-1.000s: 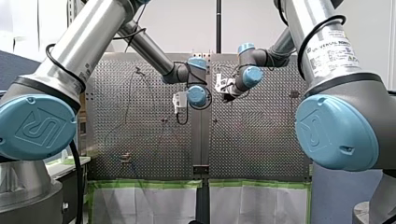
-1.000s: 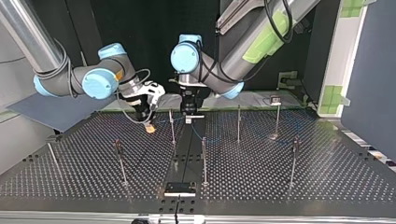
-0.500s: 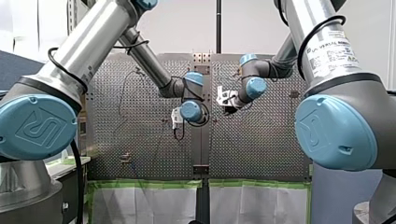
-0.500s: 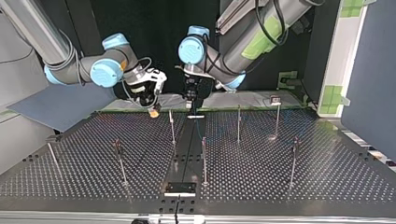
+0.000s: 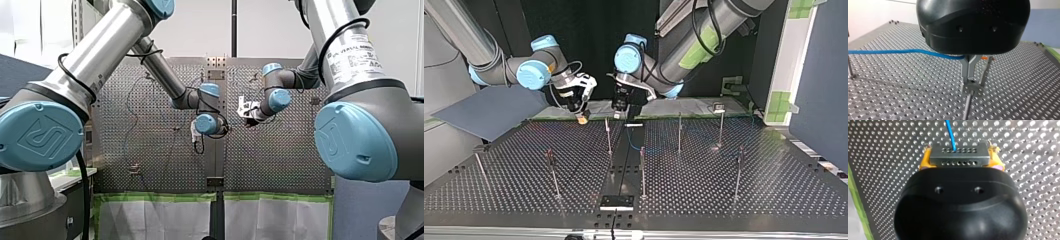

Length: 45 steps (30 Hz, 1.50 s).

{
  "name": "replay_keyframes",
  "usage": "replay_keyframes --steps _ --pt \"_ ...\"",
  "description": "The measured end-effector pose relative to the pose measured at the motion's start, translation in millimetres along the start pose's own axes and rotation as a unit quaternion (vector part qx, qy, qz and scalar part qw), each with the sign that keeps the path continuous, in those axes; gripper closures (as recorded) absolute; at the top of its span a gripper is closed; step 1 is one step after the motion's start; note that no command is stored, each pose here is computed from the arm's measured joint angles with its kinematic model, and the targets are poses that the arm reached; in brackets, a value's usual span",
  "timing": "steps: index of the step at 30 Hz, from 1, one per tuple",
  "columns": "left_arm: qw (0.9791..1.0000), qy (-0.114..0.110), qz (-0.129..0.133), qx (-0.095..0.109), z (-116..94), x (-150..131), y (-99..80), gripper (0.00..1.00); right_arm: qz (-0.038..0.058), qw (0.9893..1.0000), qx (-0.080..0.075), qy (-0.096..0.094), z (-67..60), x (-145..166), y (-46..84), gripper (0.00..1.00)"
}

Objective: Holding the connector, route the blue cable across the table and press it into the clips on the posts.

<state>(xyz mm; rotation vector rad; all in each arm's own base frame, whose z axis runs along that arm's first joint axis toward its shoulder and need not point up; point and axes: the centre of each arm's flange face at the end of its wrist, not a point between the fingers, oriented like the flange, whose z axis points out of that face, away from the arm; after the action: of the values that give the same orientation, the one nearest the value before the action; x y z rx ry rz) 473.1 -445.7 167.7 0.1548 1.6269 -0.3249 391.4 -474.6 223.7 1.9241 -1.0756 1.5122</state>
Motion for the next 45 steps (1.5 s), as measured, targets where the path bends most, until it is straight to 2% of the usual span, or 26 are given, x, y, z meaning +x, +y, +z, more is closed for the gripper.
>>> replay_keyframes --steps 3,7,10,13,17,20,24,29,37,42,45 --pt "0.9999 -0.005 -0.011 0.007 2.9 -1.8 -0.3 1.00 -0.0001 1.0000 -0.001 -0.004 4.3 -7.8 3.6 1.00" --pt "0.9998 -0.006 -0.018 0.008 3.6 -1.6 0.8 1.00 -0.0036 0.9998 0.000 -0.021 11.5 -27.5 7.5 1.00" --pt "0.9998 -0.003 -0.018 0.007 3.1 3.7 1.7 1.00 -0.0036 0.9995 0.000 -0.031 14.7 -40.4 10.1 1.00" --pt "0.9998 0.004 -0.015 0.008 4.5 15.8 3.0 1.00 -0.0022 0.9995 -0.001 -0.031 16.5 -44.5 13.7 1.00" --pt "0.9999 0.006 -0.011 0.011 9.4 30.1 3.4 1.00 0.0009 0.9998 -0.001 -0.021 19.1 -43.1 19.4 1.00" --pt "0.9998 0.006 -0.011 0.013 15.9 35.2 2.9 1.00 0.0025 0.9999 0.005 -0.013 21.2 -39.9 22.6 1.00" --pt "0.9998 0.006 -0.011 0.013 25.6 29.6 2.5 1.00 0.0059 0.9999 0.011 -0.006 23.7 -34.4 27.5 1.00" --pt "0.9998 -0.002 -0.013 0.012 38.1 17.3 4.4 1.00 0.0113 0.9999 0.008 0.004 25.7 -30.7 35.3 1.00" --pt "0.9998 0.001 -0.013 0.018 51.4 17.0 14.8 1.00 0.0208 0.9992 0.018 0.028 29.9 -24.2 47.3 1.00" --pt "0.9998 0.015 -0.005 0.014 65.0 30.0 21.6 1.00 0.0251 0.9989 0.015 0.037 31.2 -21.8 57.6 1.00" --pt "0.9998 0.015 -0.005 0.011 73.1 28.8 25.9 1.00 0.0286 0.9986 0.011 0.043 32.0 -20.6 65.2 1.00"
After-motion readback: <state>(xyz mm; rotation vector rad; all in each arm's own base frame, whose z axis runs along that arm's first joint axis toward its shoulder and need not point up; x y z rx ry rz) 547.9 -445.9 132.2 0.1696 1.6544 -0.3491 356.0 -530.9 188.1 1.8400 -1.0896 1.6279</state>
